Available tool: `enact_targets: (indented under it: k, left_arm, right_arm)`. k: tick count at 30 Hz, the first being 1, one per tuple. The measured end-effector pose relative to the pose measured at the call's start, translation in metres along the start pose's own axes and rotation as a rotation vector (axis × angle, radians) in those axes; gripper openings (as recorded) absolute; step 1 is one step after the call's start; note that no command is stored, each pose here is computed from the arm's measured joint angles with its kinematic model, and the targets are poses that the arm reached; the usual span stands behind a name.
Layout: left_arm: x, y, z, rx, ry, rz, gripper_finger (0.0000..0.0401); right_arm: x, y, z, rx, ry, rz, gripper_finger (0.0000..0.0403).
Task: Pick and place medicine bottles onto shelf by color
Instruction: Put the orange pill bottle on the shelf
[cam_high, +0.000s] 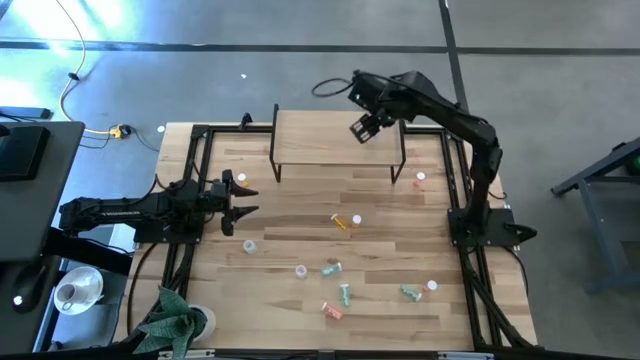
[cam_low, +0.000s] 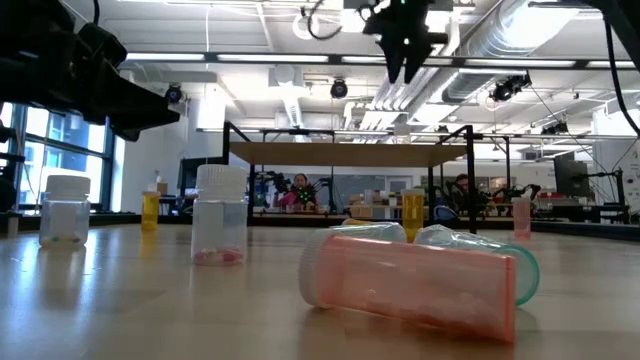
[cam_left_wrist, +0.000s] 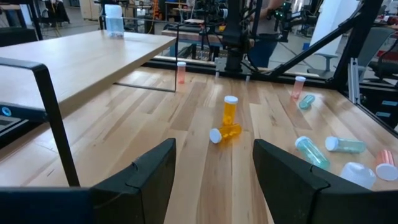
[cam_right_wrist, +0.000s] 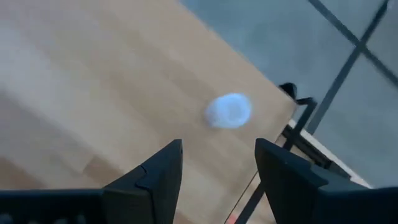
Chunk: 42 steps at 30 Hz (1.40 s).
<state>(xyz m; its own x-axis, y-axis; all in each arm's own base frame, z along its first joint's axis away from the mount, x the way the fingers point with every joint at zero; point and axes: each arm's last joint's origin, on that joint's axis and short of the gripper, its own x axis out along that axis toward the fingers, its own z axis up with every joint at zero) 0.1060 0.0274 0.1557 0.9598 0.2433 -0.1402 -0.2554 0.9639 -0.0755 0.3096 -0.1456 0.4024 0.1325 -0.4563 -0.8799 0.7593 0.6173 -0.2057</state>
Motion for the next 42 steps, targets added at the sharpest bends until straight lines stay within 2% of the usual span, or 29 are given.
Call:
enact_targets:
  k: [4,9,14,18,27,36,38,42]
  left_arm:
    - [0.000,0.000,-0.002,0.000,0.020,0.001,0.0204]
    - [0.000,0.000,-0.002,0.000,0.023,0.002,0.0204]
    - [0.000,0.000,-0.002,0.000,0.024,0.001,0.0204]
    - [0.000,0.000,-0.002,0.000,0.023,0.001,0.0204]
    - [0.000,0.000,-0.001,-0.026,0.007,-0.016,0.0204]
    - [0.000,0.000,0.000,0.002,0.000,0.006,0.0204]
    - [0.000,0.001,0.001,0.025,0.006,0.041,0.0204]
    - [-0.003,0.005,0.011,0.037,0.021,0.187,0.0204]
  right_arm:
    - [-0.006,0.020,-0.013,-0.107,0.009,0.024,0.0193]
    - [-0.011,0.030,-0.034,-0.164,0.028,0.026,0.0193]
    - [-0.010,0.025,-0.064,-0.146,0.051,-0.051,0.0193]
    - [-0.010,0.020,-0.091,-0.096,0.039,-0.038,0.0193]
    - [-0.015,0.025,-0.145,-0.027,-0.151,0.147,0.0193]
    - [0.002,0.056,-0.182,-0.036,-0.329,0.352,0.0193]
    - [0.006,0.066,-0.189,-0.043,-0.363,0.386,0.0193]
    - [0.012,0.088,-0.205,-0.050,-0.463,0.498,0.0193]
